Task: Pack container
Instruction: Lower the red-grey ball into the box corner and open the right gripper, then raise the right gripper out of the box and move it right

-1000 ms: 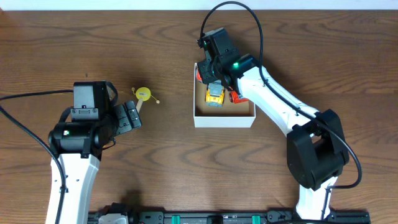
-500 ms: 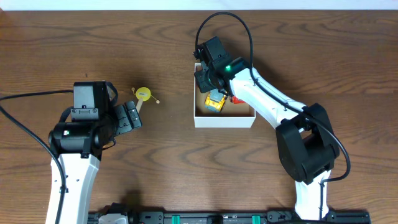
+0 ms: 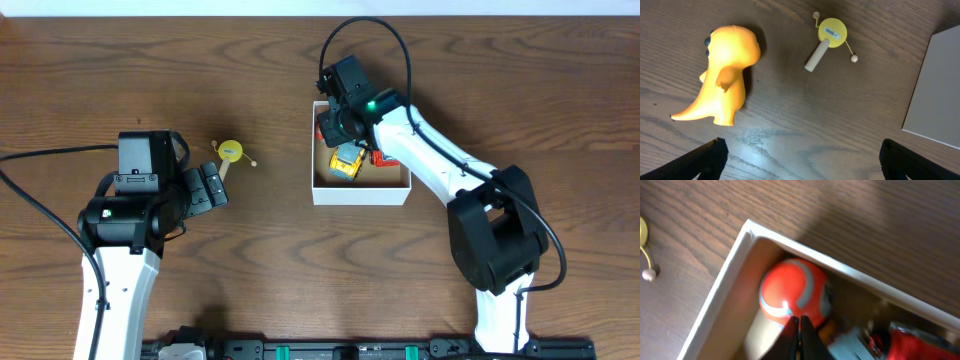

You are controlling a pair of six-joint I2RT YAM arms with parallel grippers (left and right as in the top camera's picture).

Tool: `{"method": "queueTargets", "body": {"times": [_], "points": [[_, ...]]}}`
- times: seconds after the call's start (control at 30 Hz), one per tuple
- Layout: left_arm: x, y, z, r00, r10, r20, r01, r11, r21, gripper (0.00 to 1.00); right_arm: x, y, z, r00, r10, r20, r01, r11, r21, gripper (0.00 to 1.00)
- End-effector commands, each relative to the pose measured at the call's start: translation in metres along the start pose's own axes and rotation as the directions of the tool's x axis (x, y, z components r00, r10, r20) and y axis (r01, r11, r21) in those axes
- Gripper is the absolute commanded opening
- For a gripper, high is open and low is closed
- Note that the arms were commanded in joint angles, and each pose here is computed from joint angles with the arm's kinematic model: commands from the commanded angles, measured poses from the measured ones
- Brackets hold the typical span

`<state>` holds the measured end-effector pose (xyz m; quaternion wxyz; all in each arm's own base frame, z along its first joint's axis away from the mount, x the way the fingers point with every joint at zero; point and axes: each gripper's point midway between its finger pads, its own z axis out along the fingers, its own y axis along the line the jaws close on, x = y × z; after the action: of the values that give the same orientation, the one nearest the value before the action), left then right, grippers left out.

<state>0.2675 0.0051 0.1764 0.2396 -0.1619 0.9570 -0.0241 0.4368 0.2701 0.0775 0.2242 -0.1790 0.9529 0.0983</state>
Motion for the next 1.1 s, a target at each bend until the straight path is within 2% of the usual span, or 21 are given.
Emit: {"method": "queueTargets", "body": {"times": [0.0, 0.03, 0.13, 0.17, 0.23, 0.4, 0.6, 0.83, 1.07], "points": [[-0.006, 0.000, -0.005, 1.000, 0.005, 0.018, -0.005, 1.000, -0.001, 0.98, -0.048, -0.006, -0.069, 0.988, 0.008, 0.154, -0.014, 0.999, 0.036, 0.19], [-0.006, 0.000, -0.005, 1.000, 0.024, 0.017, -0.024, 1.000, -0.001, 0.98, -0.052, -0.014, -0.083, 0.985, 0.031, 0.171, -0.043, 0.997, 0.067, 0.27], [-0.005, 0.000, -0.005, 0.995, 0.095, 0.014, -0.095, 0.995, -0.003, 0.98, -0.060, -0.044, -0.127, 0.969, 0.116, 0.218, -0.145, 0.982, 0.118, 0.61], [-0.004, 0.000, -0.005, 0.993, 0.114, 0.012, -0.114, 0.993, -0.004, 0.98, -0.059, -0.058, -0.144, 0.959, 0.166, 0.230, -0.199, 0.972, 0.126, 0.78], [-0.004, 0.000, -0.008, 0.990, 0.137, 0.008, -0.137, 0.991, -0.004, 0.98, -0.051, -0.089, -0.173, 0.934, 0.261, 0.245, -0.301, 0.943, 0.142, 0.97], [-0.015, -0.019, -0.023, 0.976, 0.212, 0.047, -0.216, 0.972, 0.088, 0.98, -0.006, -0.151, -0.215, 0.858, 0.474, 0.198, -0.508, 0.840, 0.189, 0.99], [-0.046, -0.030, -0.025, 0.962, 0.264, 0.071, -0.269, 0.959, 0.086, 0.98, 0.054, -0.185, -0.207, 0.748, 0.661, 0.053, -0.648, 0.712, 0.270, 0.99], [-0.063, -0.048, 0.038, 0.939, 0.342, -0.037, -0.338, 0.936, 0.095, 0.98, 0.091, -0.185, -0.174, 0.723, 0.689, -0.047, -0.647, 0.700, 0.303, 0.99], [-0.049, -0.048, 0.109, 0.918, 0.352, -0.185, -0.339, 0.936, 0.096, 0.98, 0.118, -0.182, -0.157, 0.724, 0.679, -0.121, -0.615, 0.715, 0.334, 0.99]]}}
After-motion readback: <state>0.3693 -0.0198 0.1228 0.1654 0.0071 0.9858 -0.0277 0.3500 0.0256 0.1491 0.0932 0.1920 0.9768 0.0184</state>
